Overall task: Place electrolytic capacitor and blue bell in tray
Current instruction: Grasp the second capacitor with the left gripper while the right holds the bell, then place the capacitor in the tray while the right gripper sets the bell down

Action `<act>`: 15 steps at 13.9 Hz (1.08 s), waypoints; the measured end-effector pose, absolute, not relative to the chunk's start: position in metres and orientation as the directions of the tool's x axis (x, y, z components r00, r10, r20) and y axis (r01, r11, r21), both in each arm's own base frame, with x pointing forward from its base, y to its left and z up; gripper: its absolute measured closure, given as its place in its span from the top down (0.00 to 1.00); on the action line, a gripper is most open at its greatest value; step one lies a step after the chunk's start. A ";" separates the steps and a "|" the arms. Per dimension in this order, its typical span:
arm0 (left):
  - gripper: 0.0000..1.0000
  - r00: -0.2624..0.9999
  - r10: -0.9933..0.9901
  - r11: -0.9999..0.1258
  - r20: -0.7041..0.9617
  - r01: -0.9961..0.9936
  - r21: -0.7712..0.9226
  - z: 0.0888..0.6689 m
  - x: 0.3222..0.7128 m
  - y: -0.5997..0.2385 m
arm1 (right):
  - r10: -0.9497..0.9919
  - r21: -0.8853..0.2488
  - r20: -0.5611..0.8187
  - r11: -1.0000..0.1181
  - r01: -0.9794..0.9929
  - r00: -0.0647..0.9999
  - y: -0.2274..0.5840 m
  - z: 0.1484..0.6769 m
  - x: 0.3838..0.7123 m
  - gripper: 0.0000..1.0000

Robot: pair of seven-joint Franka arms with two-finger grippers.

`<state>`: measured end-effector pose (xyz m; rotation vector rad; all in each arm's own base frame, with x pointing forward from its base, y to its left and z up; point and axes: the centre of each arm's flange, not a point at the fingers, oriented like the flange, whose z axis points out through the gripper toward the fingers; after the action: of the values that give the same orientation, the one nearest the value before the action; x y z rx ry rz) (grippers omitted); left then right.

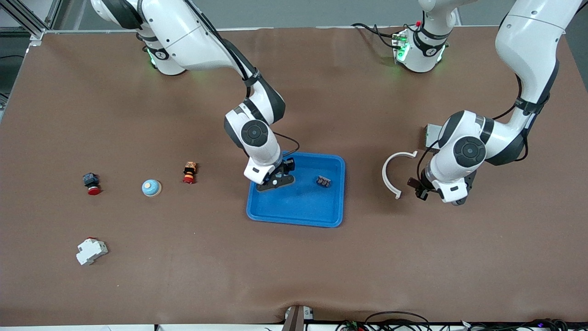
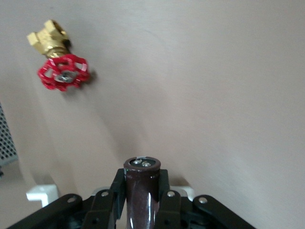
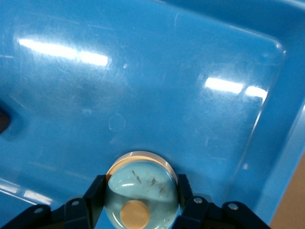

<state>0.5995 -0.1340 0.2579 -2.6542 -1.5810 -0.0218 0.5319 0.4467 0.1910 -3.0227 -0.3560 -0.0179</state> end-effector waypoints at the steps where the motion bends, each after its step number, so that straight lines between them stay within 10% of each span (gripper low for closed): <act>1: 0.30 0.464 0.885 -0.463 0.035 0.886 -0.018 0.266 0.603 -0.144 | 0.232 -0.095 0.022 -0.968 0.233 0.972 0.447 0.188 0.531 0.65; 4: 0.30 0.408 0.913 -0.408 0.009 0.912 0.035 0.285 0.611 -0.188 | 0.232 -0.095 0.024 -0.968 0.233 0.972 0.447 0.189 0.531 0.66; 8: 0.30 0.356 0.934 -0.353 -0.033 0.932 0.078 0.296 0.619 -0.261 | 0.233 -0.090 0.011 -0.968 0.233 0.972 0.447 0.192 0.532 0.99; 15: 0.30 0.253 0.961 -0.244 -0.114 0.966 0.091 0.283 0.613 -0.367 | 0.307 -0.051 -0.119 -0.952 0.303 0.944 0.373 0.366 0.551 1.00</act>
<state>0.6134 -0.3674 0.2826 -2.5952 -2.0107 0.0572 0.5512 0.3733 0.3656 -3.0657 -0.4816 0.1959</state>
